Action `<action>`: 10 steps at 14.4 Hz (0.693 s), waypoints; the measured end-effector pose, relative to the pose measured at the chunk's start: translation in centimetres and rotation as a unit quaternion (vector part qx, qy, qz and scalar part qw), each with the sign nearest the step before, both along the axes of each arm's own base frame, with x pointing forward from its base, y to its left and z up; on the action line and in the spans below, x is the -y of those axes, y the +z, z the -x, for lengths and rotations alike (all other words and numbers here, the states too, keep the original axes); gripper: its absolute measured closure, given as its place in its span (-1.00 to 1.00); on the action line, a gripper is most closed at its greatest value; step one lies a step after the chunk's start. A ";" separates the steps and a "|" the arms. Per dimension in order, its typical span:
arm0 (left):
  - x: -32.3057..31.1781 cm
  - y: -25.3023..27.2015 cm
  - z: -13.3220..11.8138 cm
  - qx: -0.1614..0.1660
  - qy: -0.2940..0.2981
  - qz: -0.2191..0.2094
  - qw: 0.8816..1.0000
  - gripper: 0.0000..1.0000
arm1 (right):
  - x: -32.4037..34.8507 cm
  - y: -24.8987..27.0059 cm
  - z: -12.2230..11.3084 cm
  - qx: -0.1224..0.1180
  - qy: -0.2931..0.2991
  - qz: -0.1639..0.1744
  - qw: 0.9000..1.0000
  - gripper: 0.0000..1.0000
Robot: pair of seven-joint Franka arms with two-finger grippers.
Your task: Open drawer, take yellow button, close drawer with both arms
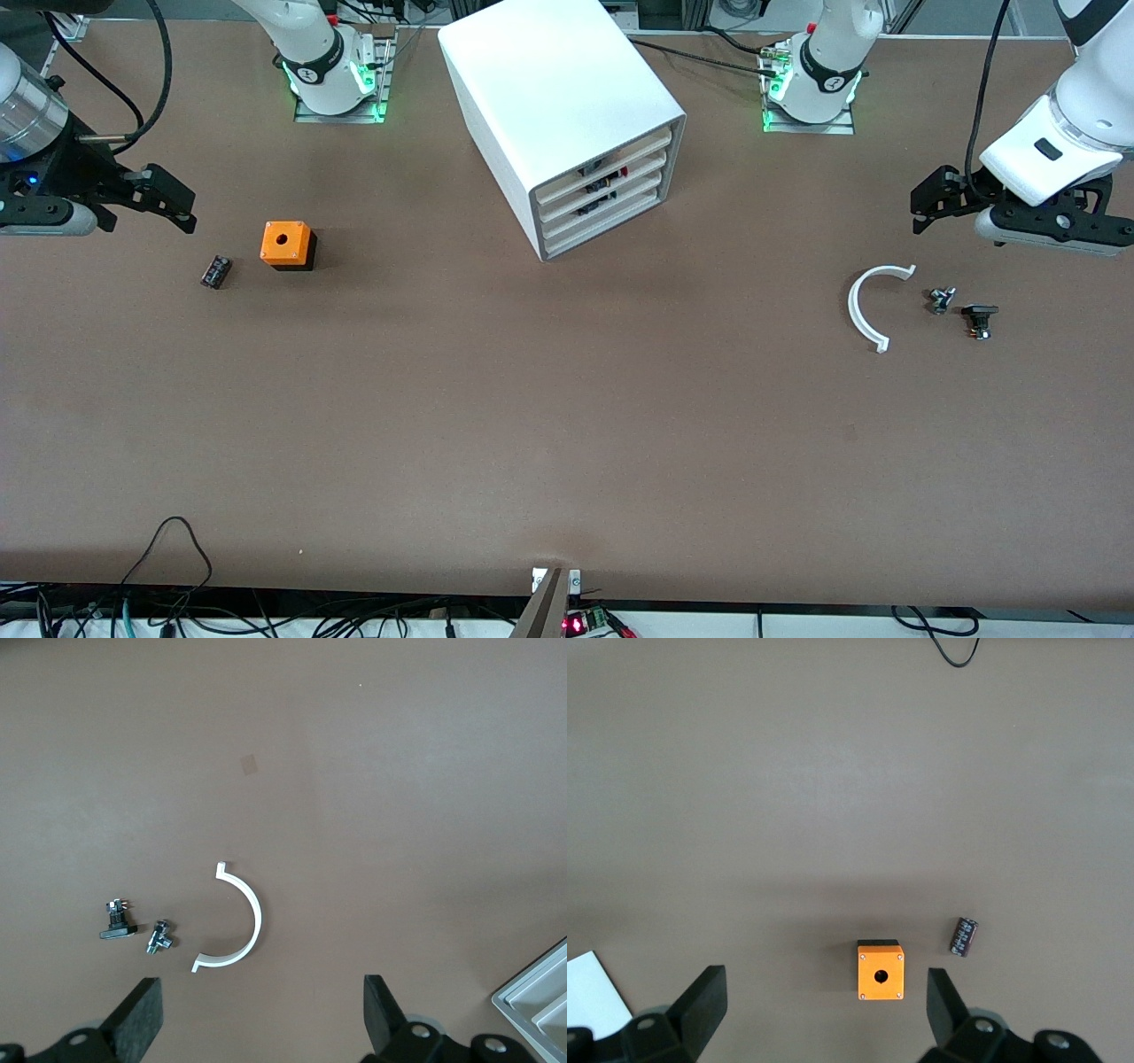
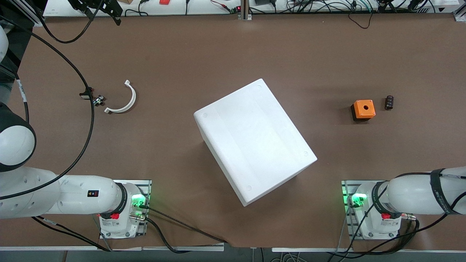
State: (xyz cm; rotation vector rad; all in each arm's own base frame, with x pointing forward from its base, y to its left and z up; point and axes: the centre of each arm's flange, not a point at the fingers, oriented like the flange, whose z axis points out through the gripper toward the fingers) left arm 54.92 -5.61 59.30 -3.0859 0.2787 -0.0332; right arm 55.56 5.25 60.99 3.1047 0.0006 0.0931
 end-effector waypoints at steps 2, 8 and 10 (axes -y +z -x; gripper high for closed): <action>0.0 0.0 0.0 0.000 0.000 0.000 1.000 -1.00 | 0.0 0.0 0.0 -0.001 0.000 0.000 1.000 -1.00; 0.0 0.0 0.0 0.000 0.000 0.000 1.000 -1.00 | 0.1 0.0 0.0 0.000 -0.001 0.000 1.000 -1.00; 0.0 0.0 0.0 0.000 0.000 0.000 1.000 -1.00 | 0.1 -0.2 -0.1 -0.002 -0.001 0.000 1.000 -1.00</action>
